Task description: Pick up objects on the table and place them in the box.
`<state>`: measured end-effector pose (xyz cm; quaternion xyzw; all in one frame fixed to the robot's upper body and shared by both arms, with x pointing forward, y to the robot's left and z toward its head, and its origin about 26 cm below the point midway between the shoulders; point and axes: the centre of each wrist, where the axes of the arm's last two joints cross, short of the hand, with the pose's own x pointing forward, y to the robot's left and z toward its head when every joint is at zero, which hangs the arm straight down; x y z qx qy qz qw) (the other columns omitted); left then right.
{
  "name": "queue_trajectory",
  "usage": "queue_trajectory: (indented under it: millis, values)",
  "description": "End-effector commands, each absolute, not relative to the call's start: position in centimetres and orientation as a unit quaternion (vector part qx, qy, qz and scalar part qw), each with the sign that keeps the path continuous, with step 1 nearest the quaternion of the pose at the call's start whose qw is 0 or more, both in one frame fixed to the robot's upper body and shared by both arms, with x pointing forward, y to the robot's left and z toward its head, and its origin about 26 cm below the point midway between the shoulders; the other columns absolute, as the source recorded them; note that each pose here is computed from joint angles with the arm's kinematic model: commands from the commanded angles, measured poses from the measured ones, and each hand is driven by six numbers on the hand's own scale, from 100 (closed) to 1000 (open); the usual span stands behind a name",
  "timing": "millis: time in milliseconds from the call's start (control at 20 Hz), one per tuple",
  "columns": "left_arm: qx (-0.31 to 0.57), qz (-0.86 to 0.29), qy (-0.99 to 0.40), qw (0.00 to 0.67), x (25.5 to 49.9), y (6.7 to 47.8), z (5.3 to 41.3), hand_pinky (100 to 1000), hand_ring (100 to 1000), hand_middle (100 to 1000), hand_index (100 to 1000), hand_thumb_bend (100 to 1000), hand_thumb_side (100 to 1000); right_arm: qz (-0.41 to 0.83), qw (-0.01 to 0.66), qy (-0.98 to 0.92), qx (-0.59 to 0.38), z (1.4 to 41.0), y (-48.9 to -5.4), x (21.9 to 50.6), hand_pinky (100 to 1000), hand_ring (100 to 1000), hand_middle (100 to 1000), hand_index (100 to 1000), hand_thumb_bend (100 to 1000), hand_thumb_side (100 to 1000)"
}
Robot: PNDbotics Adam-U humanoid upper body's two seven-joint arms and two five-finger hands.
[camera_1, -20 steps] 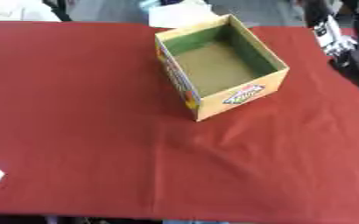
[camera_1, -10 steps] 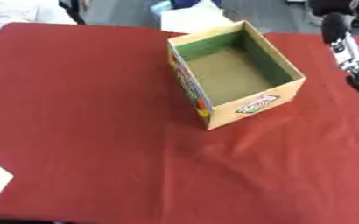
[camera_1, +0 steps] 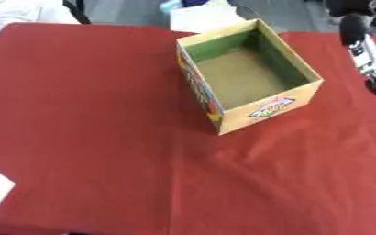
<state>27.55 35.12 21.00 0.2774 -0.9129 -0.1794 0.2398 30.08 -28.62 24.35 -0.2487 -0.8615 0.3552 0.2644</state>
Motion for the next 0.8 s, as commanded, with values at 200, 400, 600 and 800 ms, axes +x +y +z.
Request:
queue_trajectory:
  millis: [200, 400, 600, 800]
  values:
    - [0.369, -0.319, -0.842, 0.232, 26.6, 36.9, 23.4, 767, 742, 762, 864, 530, 930, 0.366, 0.249, -0.856, -0.265, 25.4, -29.1, 29.7, 850, 770, 743, 822, 100, 998]
    - [0.392, -0.404, -0.79, 0.243, 26.3, 37.5, 23.7, 784, 753, 769, 862, 600, 923, 0.368, 0.25, -0.854, -0.268, 25.4, -29.2, 29.7, 850, 770, 744, 822, 100, 997]
    - [0.397, -0.478, -0.737, 0.266, 26.0, 37.8, 23.6, 803, 769, 785, 871, 598, 927, 0.37, 0.251, -0.853, -0.271, 25.4, -29.3, 29.6, 850, 770, 744, 822, 100, 998]
    - [0.394, -0.502, -0.718, 0.277, 25.9, 38.0, 23.6, 805, 770, 786, 872, 593, 924, 0.37, 0.252, -0.852, -0.272, 25.4, -29.4, 29.6, 850, 770, 744, 822, 100, 998]
